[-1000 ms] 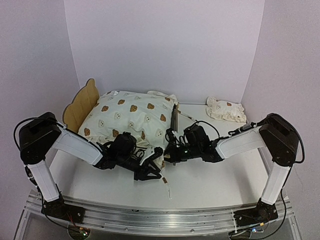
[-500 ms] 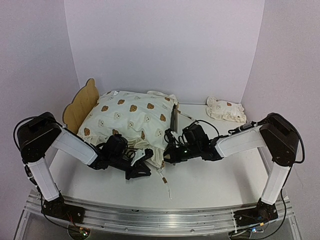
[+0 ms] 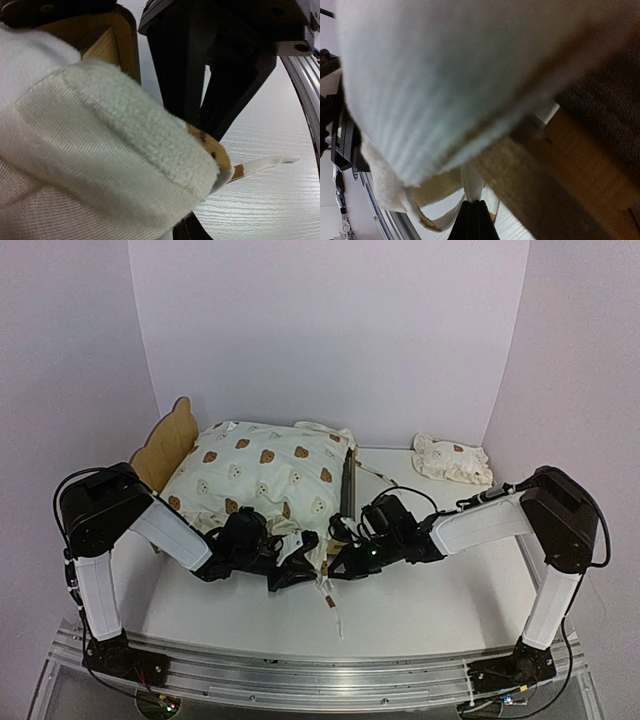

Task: Set up the pet bed

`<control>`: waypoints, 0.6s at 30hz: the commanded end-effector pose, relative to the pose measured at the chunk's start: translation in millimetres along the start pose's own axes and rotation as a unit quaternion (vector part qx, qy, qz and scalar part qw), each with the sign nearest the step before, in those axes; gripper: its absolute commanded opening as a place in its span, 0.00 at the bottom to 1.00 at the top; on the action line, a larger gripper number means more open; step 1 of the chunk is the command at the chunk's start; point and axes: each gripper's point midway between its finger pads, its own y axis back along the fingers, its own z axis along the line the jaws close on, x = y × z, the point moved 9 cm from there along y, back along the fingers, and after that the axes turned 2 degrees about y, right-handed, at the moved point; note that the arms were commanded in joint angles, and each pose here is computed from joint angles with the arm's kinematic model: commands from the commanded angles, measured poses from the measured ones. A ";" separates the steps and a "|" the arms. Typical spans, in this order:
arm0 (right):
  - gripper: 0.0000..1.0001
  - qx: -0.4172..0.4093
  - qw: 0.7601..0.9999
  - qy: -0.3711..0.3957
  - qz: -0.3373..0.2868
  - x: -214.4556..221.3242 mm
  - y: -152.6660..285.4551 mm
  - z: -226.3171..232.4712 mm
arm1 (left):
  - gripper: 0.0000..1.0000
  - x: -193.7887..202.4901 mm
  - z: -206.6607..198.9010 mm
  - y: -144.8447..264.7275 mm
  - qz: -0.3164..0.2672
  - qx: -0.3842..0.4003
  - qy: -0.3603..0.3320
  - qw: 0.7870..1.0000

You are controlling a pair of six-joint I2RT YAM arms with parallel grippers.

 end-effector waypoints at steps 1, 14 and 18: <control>0.00 -0.013 1.000 0.012 0.009 -3.2 -2.3 5.6 | 0.28 -19.8 -2.4 0.7 -0.053 0.030 -0.067 0.996; 0.00 -0.029 0.999 0.024 0.005 -11.0 -5.2 11.7 | 0.29 -33.0 10.7 3.8 -0.067 -0.052 -0.162 0.983; 0.00 -0.035 0.999 0.028 0.004 -13.3 -5.0 14.1 | 0.31 -32.6 6.4 4.3 -0.075 -0.034 -0.175 0.981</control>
